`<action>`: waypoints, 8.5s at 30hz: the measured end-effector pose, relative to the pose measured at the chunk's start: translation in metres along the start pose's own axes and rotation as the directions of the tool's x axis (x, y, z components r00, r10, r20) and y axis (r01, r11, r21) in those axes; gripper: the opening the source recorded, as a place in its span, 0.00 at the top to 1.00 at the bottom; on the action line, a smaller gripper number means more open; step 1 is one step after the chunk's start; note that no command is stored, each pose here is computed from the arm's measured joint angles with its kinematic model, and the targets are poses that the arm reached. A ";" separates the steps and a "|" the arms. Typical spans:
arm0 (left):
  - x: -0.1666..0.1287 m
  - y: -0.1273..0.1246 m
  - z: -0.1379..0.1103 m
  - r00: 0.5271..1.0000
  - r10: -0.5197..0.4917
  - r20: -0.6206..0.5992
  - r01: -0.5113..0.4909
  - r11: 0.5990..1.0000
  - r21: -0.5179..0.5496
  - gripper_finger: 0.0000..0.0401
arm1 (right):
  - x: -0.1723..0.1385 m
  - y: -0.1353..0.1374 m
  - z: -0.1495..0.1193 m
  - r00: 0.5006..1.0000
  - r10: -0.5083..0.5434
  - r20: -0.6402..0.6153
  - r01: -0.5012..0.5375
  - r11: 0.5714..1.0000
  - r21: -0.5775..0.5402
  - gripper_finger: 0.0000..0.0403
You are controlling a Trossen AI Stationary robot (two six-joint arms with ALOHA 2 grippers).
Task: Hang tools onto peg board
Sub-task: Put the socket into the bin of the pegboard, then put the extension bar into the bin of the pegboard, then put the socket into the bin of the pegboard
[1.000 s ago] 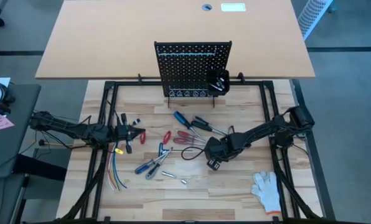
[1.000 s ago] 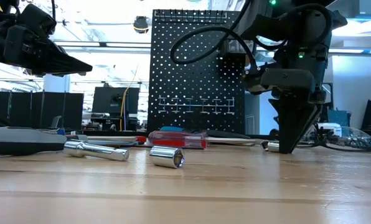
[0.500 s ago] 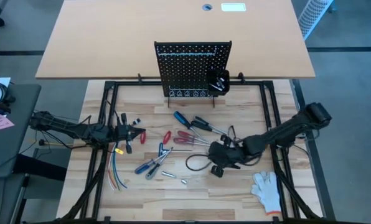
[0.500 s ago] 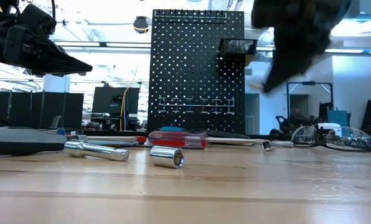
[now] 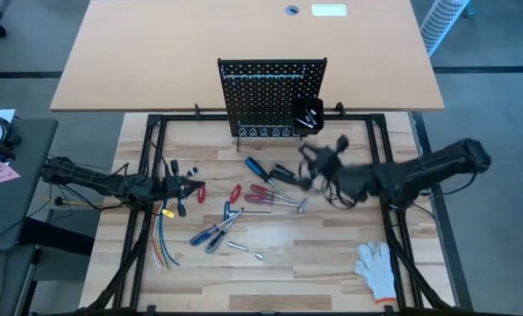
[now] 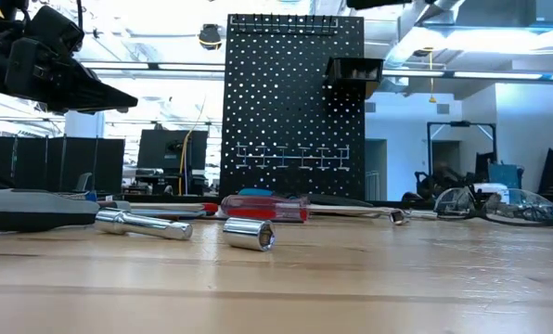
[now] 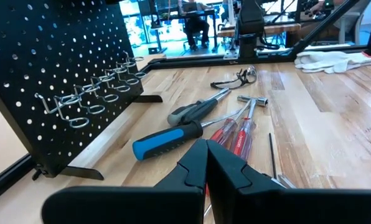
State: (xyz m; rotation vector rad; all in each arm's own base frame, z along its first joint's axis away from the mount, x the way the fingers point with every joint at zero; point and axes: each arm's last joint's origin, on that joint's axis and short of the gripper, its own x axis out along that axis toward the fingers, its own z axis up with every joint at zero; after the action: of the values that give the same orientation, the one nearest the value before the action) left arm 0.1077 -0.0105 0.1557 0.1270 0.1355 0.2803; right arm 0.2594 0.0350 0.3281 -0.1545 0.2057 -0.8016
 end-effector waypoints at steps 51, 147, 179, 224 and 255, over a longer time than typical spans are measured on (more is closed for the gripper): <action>0.000 0.000 0.000 1.000 0.000 0.000 0.000 1.000 0.000 1.00 | 0.095 -0.067 0.050 0.875 -0.045 -0.483 0.053 0.999 0.003 0.47; 0.000 0.000 0.000 1.000 0.000 0.001 0.000 1.000 0.000 1.00 | -0.017 0.108 -0.059 0.895 0.427 0.129 -0.380 0.881 -0.281 0.93; 0.000 0.000 0.000 1.000 0.000 0.000 0.000 1.000 0.000 1.00 | 0.088 -0.073 0.037 0.905 -0.053 -0.422 0.109 0.988 0.108 0.93; 0.000 0.000 0.000 1.000 0.000 0.000 0.000 1.000 0.000 1.00 | 0.027 -0.019 0.045 0.926 0.218 -0.308 -0.241 0.970 -0.038 0.67; 0.000 0.000 0.000 1.000 0.000 0.001 0.000 1.000 0.000 1.00 | -0.019 0.217 -0.197 0.628 0.761 -0.161 -0.776 0.629 -0.051 0.35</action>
State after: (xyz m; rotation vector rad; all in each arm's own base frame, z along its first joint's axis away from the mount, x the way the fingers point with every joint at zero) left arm 0.1076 -0.0105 0.1558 0.1267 0.1348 0.2804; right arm 0.3503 0.1859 0.0934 -0.1075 0.4048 0.0810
